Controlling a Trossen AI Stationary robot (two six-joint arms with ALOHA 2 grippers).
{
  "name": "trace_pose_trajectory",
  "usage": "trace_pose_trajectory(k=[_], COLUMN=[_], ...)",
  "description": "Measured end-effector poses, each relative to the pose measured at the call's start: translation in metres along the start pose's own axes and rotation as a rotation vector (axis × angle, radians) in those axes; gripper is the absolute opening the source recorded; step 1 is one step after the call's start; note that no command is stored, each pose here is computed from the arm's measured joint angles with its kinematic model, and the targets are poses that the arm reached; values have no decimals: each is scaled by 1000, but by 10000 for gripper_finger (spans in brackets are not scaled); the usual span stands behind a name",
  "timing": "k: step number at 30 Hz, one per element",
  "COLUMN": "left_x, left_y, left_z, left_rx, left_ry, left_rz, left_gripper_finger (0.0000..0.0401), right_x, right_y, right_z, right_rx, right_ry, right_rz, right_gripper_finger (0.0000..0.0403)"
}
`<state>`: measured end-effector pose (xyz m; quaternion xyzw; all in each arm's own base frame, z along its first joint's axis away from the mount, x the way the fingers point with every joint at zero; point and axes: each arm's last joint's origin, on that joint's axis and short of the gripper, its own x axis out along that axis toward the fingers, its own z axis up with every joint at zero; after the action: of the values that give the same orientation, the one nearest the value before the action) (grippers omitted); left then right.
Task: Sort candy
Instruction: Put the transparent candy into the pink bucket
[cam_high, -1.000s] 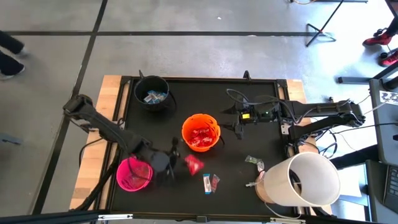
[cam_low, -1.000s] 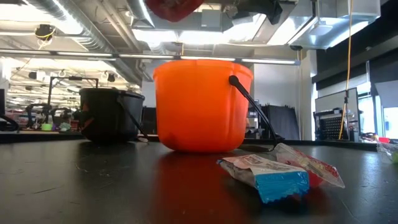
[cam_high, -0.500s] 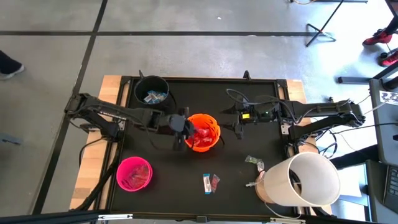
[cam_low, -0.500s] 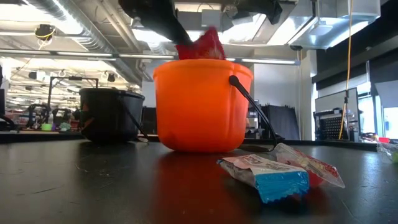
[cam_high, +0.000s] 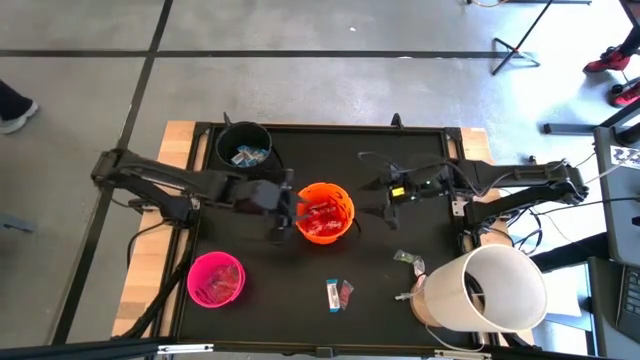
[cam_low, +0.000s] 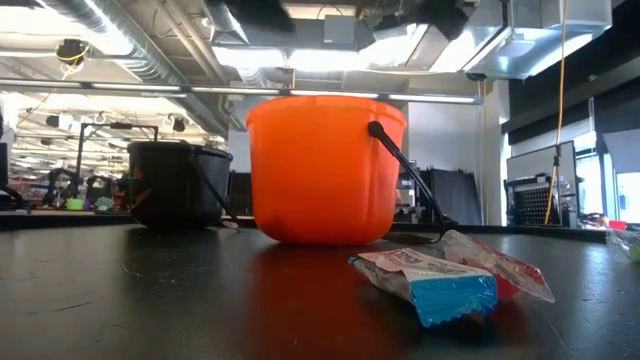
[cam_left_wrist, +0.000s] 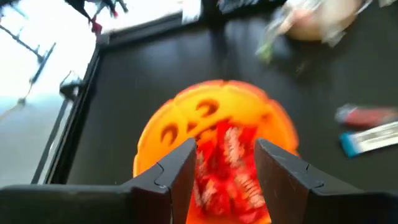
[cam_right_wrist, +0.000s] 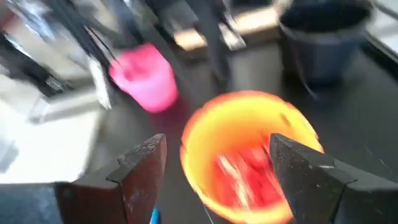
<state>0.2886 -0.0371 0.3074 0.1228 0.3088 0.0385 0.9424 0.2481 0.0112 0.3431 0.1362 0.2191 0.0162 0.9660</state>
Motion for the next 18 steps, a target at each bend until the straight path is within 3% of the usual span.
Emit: trace_pose_trajectory(k=[5,10,18], left_x=[-57,-104,-137], left_y=[-3,-6,-15], left_z=[10,12,8], left_rx=[-12,-48,-60], left_ry=[-160,-290,-365], left_rz=[-51,-115,-214], left_gripper_finger=[152,152,152], right_x=[-15,-25,-15], right_y=[-5,-5,35], right_z=[-9,-32,-61], right_rx=[10,79,121], right_ry=[227,460,632], right_rz=[-202,-316,-202], right_gripper_finger=[285,285,285])
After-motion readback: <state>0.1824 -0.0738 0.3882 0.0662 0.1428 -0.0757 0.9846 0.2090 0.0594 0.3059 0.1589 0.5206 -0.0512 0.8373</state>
